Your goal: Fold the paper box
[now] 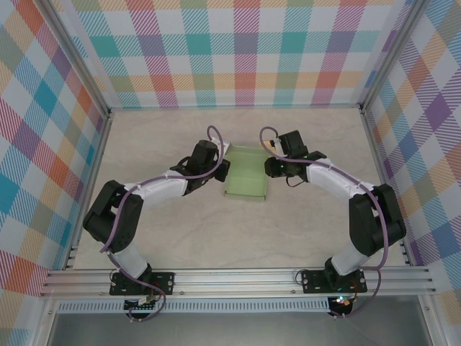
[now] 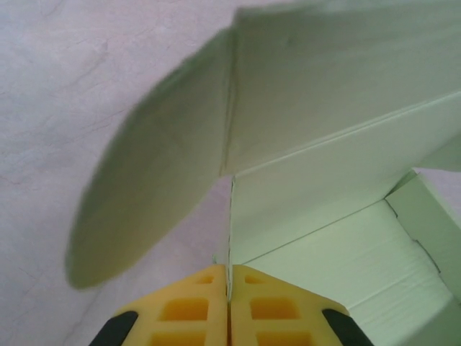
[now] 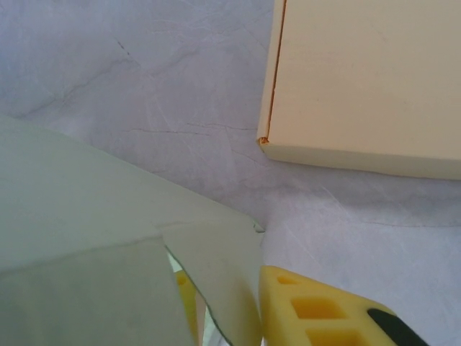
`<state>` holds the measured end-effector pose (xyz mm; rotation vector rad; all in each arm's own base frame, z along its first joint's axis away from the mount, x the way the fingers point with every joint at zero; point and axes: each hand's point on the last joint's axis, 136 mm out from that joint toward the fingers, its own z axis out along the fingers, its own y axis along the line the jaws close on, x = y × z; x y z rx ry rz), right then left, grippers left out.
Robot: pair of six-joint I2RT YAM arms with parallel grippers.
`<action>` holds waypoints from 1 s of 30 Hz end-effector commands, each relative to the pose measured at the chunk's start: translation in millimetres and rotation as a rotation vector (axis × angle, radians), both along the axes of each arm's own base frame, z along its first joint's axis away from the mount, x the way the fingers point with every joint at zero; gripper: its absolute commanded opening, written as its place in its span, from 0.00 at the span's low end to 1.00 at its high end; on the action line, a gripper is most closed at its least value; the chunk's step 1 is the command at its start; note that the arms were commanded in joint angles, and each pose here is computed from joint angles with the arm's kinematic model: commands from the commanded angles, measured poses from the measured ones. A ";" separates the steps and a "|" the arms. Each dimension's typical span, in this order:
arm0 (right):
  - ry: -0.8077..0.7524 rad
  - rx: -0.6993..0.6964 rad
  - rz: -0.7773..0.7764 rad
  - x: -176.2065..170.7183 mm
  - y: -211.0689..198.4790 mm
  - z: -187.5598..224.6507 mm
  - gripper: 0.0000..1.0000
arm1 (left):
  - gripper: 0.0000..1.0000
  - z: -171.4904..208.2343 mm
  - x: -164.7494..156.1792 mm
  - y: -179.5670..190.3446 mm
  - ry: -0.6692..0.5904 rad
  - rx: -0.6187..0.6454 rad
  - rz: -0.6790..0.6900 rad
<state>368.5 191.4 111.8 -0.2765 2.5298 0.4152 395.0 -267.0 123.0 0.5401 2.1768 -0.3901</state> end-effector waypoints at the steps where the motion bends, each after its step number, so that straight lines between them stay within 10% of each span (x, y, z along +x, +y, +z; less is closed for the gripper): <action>1: -0.033 -0.001 -0.040 7.8 5.9 8.9 0.25 | 0.03 13.5 2.2 -3.5 -0.020 -0.043 0.070; 11: -0.037 0.047 -0.133 11.6 11.8 15.0 0.13 | 0.00 22.2 -7.2 -16.2 -0.088 -0.114 0.198; 16: -0.035 0.095 -0.136 20.9 23.5 21.8 0.28 | 0.00 22.7 -3.4 -13.2 -0.109 -0.119 0.308; 30: -0.018 0.060 -0.164 23.5 20.0 18.2 0.29 | 0.00 16.1 0.9 6.8 -0.104 -0.057 0.424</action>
